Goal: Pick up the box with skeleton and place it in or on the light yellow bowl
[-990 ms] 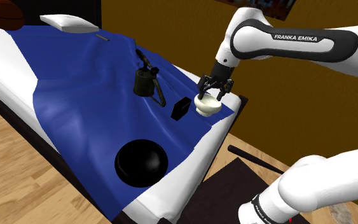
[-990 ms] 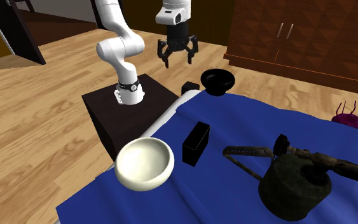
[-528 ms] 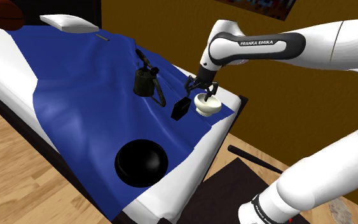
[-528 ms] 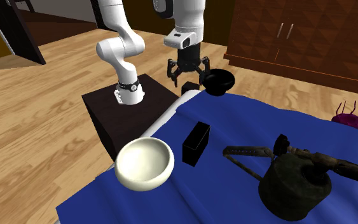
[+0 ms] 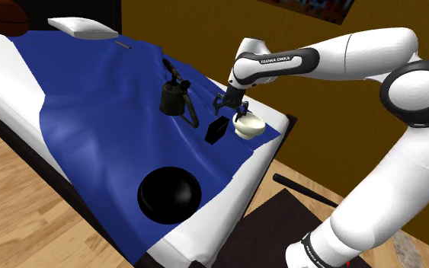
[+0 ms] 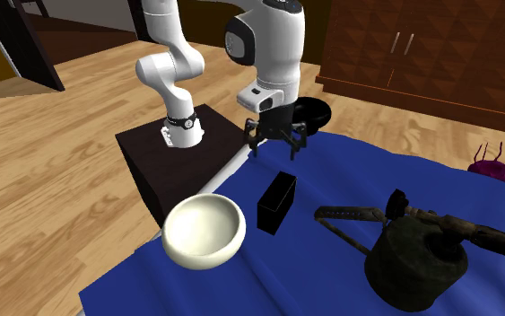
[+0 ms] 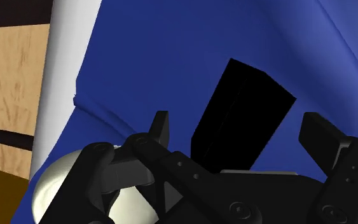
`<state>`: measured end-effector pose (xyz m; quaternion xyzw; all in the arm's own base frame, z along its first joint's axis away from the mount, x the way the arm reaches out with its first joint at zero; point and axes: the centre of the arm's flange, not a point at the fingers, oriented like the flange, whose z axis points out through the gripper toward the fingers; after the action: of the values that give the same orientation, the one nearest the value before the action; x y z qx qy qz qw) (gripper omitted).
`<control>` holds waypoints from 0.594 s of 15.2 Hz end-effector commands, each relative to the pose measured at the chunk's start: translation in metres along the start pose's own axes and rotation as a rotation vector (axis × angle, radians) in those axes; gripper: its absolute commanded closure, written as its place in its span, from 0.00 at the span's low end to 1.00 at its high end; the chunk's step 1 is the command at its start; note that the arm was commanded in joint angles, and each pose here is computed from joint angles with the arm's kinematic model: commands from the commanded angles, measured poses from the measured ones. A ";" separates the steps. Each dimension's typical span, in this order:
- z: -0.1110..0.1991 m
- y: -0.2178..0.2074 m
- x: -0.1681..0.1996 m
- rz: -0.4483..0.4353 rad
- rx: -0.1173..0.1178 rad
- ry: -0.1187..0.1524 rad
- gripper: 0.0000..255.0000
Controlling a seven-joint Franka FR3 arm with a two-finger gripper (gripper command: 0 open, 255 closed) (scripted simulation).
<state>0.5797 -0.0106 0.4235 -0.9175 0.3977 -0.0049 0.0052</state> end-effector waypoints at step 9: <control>0.063 -0.010 0.074 0.211 -0.008 0.011 0.00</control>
<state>0.6390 -0.0564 0.3668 -0.8715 0.4903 -0.0076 -0.0001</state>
